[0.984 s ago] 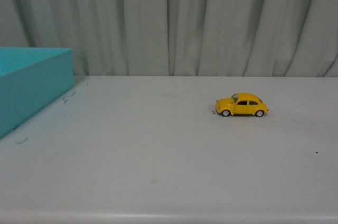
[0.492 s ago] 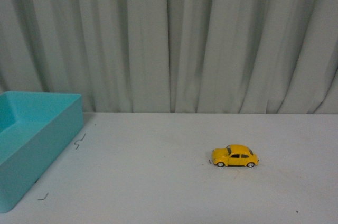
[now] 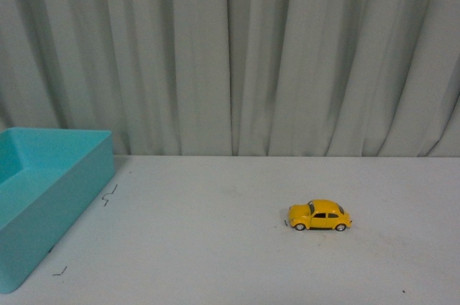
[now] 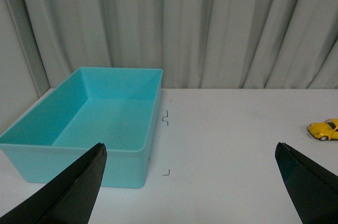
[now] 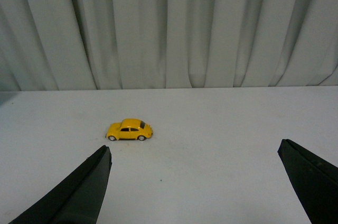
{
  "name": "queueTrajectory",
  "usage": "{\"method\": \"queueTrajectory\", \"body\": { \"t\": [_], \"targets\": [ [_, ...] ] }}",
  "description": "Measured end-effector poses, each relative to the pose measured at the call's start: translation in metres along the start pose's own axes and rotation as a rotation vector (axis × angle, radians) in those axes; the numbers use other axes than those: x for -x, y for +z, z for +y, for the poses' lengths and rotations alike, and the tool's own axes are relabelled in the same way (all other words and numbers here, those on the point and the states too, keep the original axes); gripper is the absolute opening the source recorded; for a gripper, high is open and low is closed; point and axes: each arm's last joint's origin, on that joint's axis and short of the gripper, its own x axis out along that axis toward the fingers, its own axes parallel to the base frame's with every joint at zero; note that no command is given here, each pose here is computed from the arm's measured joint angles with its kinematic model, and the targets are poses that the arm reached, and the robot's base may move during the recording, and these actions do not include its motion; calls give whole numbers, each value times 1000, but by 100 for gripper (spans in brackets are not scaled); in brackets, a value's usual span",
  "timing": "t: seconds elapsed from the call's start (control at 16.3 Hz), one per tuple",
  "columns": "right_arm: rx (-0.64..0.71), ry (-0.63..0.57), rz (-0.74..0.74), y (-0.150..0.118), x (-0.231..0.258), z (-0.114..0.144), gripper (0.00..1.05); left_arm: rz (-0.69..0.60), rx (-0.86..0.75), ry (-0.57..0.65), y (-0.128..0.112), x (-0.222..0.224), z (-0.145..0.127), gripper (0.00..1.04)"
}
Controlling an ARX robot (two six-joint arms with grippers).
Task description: Wind up and store yellow beetle toy
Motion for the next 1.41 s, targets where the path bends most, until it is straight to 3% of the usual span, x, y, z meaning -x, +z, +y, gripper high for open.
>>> {"method": "queueTrajectory", "body": {
  "t": [1.41],
  "targets": [
    [0, 0, 0, 0, 0, 0, 98, 0, 0, 0, 0, 0, 0, 98]
  ]
}}
